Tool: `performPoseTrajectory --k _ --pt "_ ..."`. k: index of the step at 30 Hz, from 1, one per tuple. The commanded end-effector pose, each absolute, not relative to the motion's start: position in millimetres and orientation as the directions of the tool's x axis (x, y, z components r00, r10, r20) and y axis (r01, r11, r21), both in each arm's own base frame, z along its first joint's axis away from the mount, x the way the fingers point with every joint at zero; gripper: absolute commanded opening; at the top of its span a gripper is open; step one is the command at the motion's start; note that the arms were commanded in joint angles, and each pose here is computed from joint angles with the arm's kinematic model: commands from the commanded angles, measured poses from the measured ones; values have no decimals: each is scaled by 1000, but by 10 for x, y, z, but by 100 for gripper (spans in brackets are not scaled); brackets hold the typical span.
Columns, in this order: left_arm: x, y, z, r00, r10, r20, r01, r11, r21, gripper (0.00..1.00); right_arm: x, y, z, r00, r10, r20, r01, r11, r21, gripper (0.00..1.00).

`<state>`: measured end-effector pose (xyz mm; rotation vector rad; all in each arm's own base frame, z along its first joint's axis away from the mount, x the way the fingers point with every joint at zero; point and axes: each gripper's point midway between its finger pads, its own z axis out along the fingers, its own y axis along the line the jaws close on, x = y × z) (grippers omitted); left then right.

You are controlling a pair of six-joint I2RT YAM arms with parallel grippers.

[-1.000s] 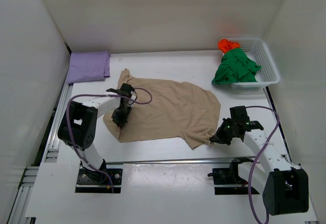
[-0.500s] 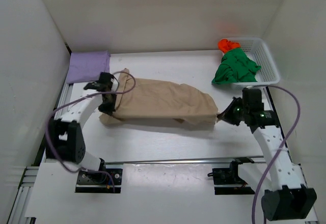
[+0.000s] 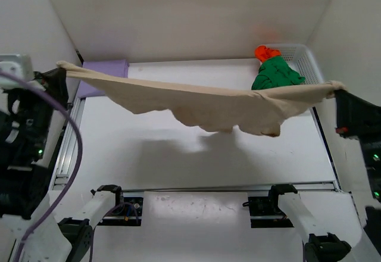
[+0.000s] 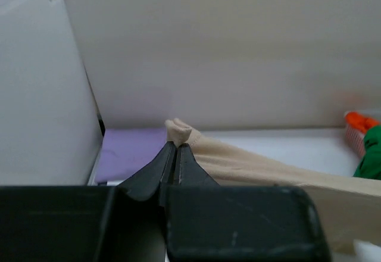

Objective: Fold and stack the t-shirts
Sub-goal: Flatten out the tshirt

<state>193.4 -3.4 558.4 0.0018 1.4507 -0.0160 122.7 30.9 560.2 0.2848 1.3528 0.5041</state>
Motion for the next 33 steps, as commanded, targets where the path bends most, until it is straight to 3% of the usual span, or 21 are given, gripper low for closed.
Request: performPoseTrajectory --k 1,6,11,12,20,23,30,33 --pt "1904 -12 5528 51 -3 -999 2 1000 -3 10 991 151 5906 248 464 -851 -154 886 438 0" --pt "1862 14 5800 139 -7 -990 -10 1000 -8 10 941 -57 6175 353 426 -833 -80 901 427 0" --pt "2375 -54 5510 28 -1 -1000 14 1000 -1 10 1688 38 5941 232 407 -883 -31 911 412 0" --pt "2536 -63 5329 -25 1 -1000 14 1000 1 10 2026 124 5686 141 418 -898 -19 908 419 0" --pt "3777 -188 4019 -383 19 -924 50 999 -1 10 3554 431 4621 -127 446 -886 30 895 446 0" --pt "4118 -205 3618 -453 22 -891 50 999 -1 10 4118 580 4049 -288 445 -848 35 890 455 0" --pt "5055 10 2142 -684 -9 -729 11 1000 -23 10 5120 874 2514 -600 456 -657 113 861 495 0" --pt "5315 152 1918 -702 -28 -712 -16 1000 -24 10 5331 992 2132 -658 481 -579 141 834 534 0"
